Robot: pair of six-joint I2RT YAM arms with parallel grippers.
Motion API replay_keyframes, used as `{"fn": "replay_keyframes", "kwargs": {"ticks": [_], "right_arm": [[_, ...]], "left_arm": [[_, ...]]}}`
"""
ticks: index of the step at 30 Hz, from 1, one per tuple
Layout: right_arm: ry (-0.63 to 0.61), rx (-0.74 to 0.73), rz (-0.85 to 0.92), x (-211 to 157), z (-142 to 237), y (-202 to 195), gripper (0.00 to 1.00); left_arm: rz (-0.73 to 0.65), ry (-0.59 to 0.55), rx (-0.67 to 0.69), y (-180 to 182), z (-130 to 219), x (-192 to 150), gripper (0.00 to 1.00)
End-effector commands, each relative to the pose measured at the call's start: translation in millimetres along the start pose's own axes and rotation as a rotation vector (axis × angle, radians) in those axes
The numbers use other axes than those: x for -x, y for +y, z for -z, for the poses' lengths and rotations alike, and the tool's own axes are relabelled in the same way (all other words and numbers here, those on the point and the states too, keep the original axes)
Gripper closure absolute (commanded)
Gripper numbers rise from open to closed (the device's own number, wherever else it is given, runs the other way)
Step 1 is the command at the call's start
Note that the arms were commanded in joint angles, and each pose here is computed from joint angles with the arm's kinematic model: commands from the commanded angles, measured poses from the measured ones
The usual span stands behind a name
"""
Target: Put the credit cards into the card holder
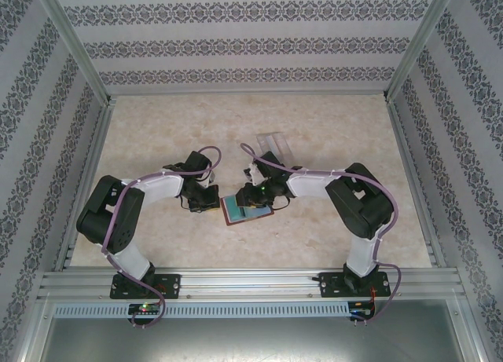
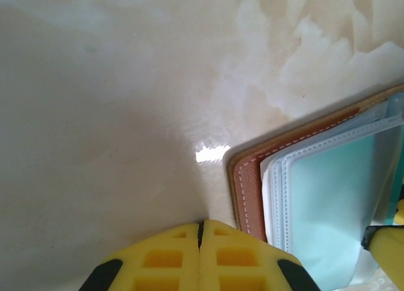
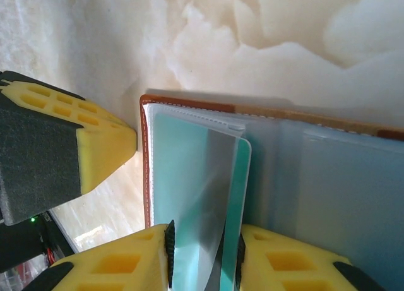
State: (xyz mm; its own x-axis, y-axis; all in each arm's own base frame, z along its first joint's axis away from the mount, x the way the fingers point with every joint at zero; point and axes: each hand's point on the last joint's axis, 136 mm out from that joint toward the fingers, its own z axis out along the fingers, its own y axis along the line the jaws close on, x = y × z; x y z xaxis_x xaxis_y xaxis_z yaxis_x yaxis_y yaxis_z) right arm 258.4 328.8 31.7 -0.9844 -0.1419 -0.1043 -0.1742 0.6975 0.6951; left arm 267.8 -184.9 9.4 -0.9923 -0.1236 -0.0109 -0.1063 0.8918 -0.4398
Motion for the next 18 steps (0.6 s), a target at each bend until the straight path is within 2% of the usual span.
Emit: {"fn": "replay_keyframes", "kwargs": {"ticks": [1, 3, 12, 15, 18], "right_arm": [[-0.022, -0.024, -0.017, -2.9, 7.2, -3.9, 0.67], [-0.036, -0.037, -0.008, -3.5, 10.5, -5.2, 0.67], [-0.099, -0.163, 0.032, -6.4, 33.9, -7.9, 0.54], [-0.114, -0.194, 0.04, -8.4, 44.3, -7.0, 0.55], [-0.078, -0.205, 0.045, -15.9, 42.2, -8.6, 0.6]], "left_arm": [[-0.061, -0.013, 0.044, 7.5, -31.7, 1.3, 1.0], [-0.062, -0.011, 0.046, 8.2, -32.2, 0.9, 1.0], [-0.07, -0.006, 0.039, 4.1, -29.6, -1.8, 1.0], [-0.073, -0.025, 0.014, -2.8, -25.4, -0.9, 1.0], [-0.082, -0.041, 0.001, -9.2, -17.9, 1.0, 1.0]]}}
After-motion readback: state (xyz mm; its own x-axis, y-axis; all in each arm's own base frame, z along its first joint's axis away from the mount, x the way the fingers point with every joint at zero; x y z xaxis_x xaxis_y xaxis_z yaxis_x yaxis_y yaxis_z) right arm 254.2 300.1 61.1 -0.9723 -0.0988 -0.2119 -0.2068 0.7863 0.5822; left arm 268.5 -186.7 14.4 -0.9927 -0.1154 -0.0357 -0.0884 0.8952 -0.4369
